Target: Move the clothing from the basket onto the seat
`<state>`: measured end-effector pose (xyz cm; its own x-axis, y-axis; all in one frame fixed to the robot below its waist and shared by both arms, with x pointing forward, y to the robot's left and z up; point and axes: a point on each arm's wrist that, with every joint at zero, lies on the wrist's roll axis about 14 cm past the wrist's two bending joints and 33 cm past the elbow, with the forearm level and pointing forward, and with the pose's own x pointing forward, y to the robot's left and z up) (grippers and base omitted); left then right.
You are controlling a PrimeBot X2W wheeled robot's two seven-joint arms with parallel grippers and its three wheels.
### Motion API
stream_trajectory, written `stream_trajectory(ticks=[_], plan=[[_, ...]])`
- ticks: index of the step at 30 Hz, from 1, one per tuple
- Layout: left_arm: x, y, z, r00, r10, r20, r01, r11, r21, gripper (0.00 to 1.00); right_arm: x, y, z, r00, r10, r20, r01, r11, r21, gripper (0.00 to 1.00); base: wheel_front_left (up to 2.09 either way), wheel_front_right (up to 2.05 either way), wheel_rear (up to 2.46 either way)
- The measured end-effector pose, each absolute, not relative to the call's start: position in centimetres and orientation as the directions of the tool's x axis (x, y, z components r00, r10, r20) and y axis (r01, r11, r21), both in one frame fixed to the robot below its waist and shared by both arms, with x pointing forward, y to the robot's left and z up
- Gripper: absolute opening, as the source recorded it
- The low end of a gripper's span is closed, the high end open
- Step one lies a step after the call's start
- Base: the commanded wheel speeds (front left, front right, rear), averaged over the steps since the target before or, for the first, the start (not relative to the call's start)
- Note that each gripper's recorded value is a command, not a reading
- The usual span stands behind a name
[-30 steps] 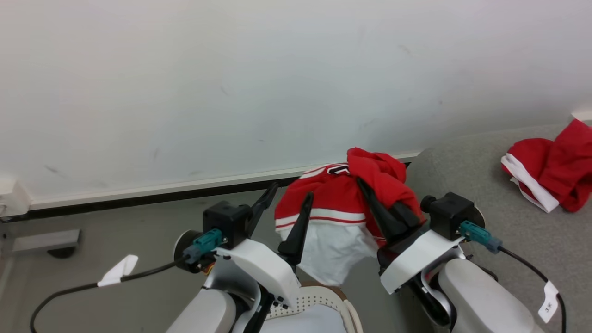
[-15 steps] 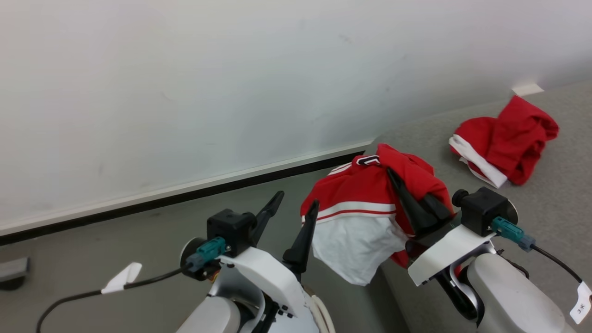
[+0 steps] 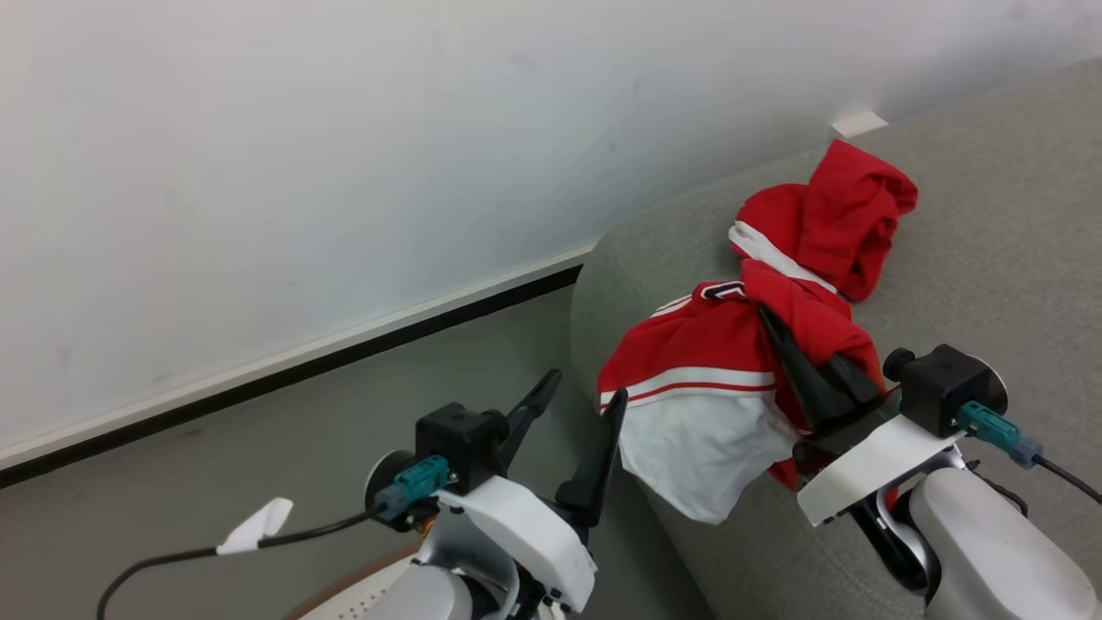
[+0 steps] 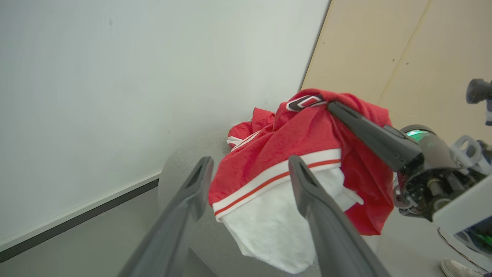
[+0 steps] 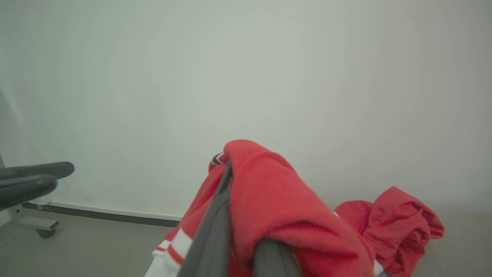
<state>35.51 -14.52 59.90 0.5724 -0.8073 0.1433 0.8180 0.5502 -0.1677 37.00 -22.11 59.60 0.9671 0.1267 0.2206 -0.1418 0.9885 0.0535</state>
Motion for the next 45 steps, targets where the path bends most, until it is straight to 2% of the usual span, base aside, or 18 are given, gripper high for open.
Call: stream_trajectory(ticks=[6, 12, 20, 29, 33, 37, 44, 45], plan=[[35.2, -15.8, 59.5, 0.538, -0.831, 0.141, 0.839, 0.512, -0.182, 1.00, 36.6, -24.2, 59.2, 0.975, 0.076, 0.207, -0.089, 0.995, 0.051, 0.00, 0.00, 0.00, 0.00], [35.7, -16.3, 59.0, 0.509, -0.850, 0.134, 0.855, 0.482, -0.193, 1.00, 38.0, -26.5, 59.3, 0.980, 0.032, 0.198, -0.041, 0.998, 0.043, 0.00, 0.00, 0.00, 0.00], [39.3, -16.3, 58.1, 0.479, -0.867, 0.134, 0.873, 0.455, -0.176, 1.00, 44.0, -33.0, 63.9, 0.959, -0.076, 0.274, 0.094, 0.994, -0.050, 0.00, 0.00, 0.00, 0.00], [45.6, -14.9, 54.6, 0.495, -0.860, 0.123, 0.863, 0.469, -0.187, 1.00, 51.6, -41.4, 68.2, 0.910, -0.236, 0.340, 0.307, 0.936, -0.174, 0.00, 0.00, 0.00, 0.00], [48.0, -13.9, 51.2, 0.524, -0.847, 0.087, 0.839, 0.496, -0.225, 1.00, 54.7, -44.3, 64.8, 0.900, -0.337, 0.277, 0.386, 0.911, -0.144, 0.00, 0.00, 0.00, 0.00], [49.5, -12.8, 47.7, 0.553, -0.832, 0.038, 0.806, 0.524, -0.275, 1.00, 56.5, -46.4, 57.8, 0.887, -0.437, 0.147, 0.453, 0.885, -0.104, 0.00, 0.00, 0.00, 0.00], [51.1, -9.9, 43.0, 0.623, -0.780, -0.065, 0.734, 0.611, -0.295, 1.00, 56.6, -45.3, 45.4, 0.858, -0.508, -0.076, 0.506, 0.862, -0.043, 0.00, 0.00, 0.00, 0.00], [51.1, -9.7, 42.7, 0.628, -0.774, -0.075, 0.727, 0.619, -0.296, 1.00, 56.3, -44.8, 44.2, 0.855, -0.509, -0.101, 0.509, 0.861, -0.028, 0.03, 0.00, 0.00, 0.00]])
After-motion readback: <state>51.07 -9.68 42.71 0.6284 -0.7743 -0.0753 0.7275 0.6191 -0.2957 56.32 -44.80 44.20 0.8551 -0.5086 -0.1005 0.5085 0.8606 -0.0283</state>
